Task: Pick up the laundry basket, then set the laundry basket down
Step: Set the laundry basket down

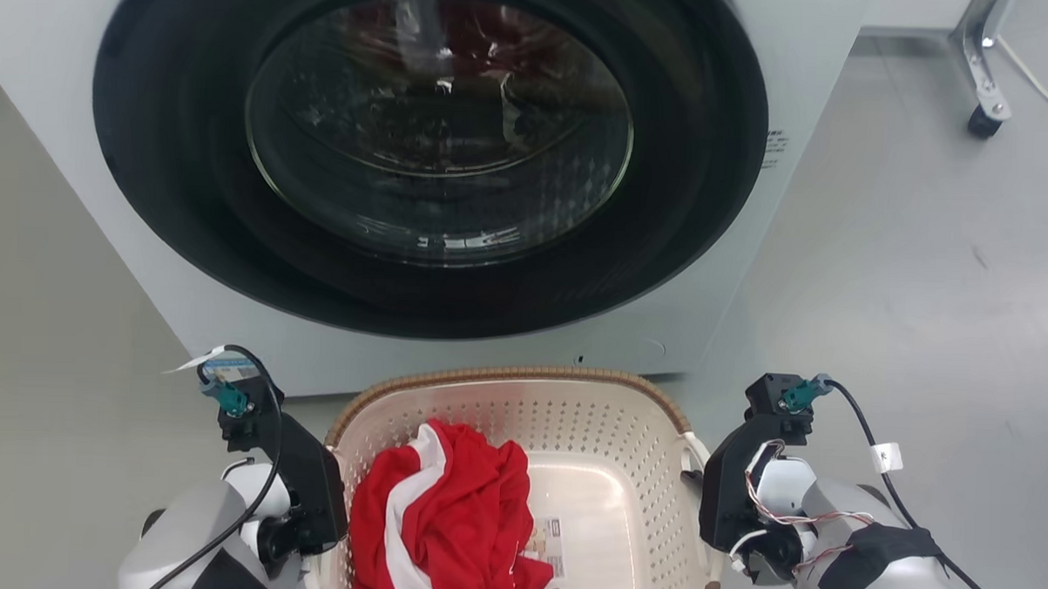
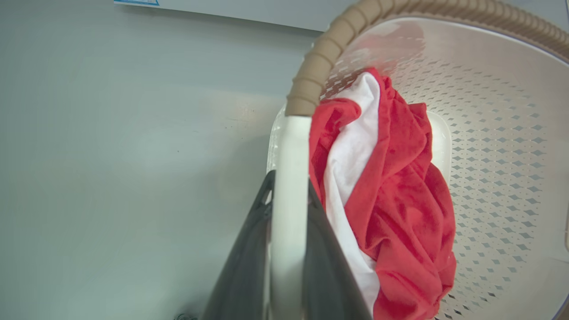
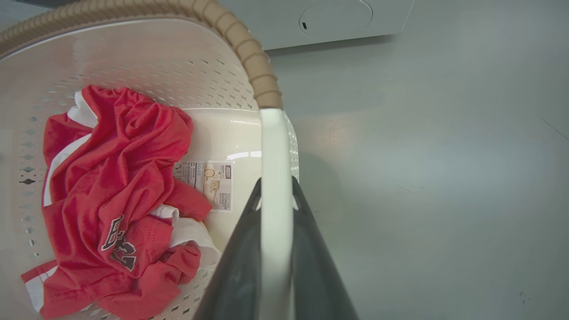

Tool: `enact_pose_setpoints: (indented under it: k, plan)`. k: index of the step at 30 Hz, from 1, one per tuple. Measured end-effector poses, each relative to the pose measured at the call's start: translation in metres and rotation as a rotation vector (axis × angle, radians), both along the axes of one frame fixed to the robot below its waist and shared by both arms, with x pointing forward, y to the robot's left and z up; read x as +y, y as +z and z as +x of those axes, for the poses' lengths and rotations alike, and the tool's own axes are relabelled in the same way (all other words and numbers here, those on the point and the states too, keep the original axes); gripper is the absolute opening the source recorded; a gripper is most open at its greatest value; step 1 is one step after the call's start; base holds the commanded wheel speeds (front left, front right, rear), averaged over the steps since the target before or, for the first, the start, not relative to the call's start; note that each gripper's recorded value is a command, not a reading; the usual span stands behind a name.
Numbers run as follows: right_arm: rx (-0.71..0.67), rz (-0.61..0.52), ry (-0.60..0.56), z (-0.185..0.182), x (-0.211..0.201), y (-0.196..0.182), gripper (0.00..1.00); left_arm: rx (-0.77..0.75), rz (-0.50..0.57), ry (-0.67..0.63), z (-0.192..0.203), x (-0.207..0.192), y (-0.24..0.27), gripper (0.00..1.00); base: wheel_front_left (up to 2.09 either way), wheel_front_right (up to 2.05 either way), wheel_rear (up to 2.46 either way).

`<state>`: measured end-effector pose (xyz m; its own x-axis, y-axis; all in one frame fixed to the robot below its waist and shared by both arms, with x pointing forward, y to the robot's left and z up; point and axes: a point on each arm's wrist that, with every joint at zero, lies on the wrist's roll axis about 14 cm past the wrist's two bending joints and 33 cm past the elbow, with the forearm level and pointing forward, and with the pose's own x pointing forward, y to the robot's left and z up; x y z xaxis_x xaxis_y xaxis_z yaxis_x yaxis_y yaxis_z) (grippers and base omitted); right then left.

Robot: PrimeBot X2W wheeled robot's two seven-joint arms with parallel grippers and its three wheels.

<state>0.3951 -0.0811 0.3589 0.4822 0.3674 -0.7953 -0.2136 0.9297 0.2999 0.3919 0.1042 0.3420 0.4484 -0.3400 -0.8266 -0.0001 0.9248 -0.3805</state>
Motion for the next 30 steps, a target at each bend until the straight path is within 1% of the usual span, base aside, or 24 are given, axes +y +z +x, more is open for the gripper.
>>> enact_pose_setpoints:
  k: [8,17,30]
  plan:
    - [-0.024,-0.008,0.0,0.02,0.0,-0.017,0.0,-0.027,0.023,0.022,0.018,0.001,-0.019,0.0,0.0,0.0,0.0]
    - [-0.024,-0.006,0.004,0.034,0.004,-0.048,0.0,-0.024,0.057,0.053,0.032,0.005,-0.049,0.0,0.0,0.0,0.0]
    - [-0.01,-0.025,0.032,0.045,0.007,-0.1,0.0,0.031,0.088,0.077,0.029,0.008,-0.106,0.0,0.0,0.0,0.0]
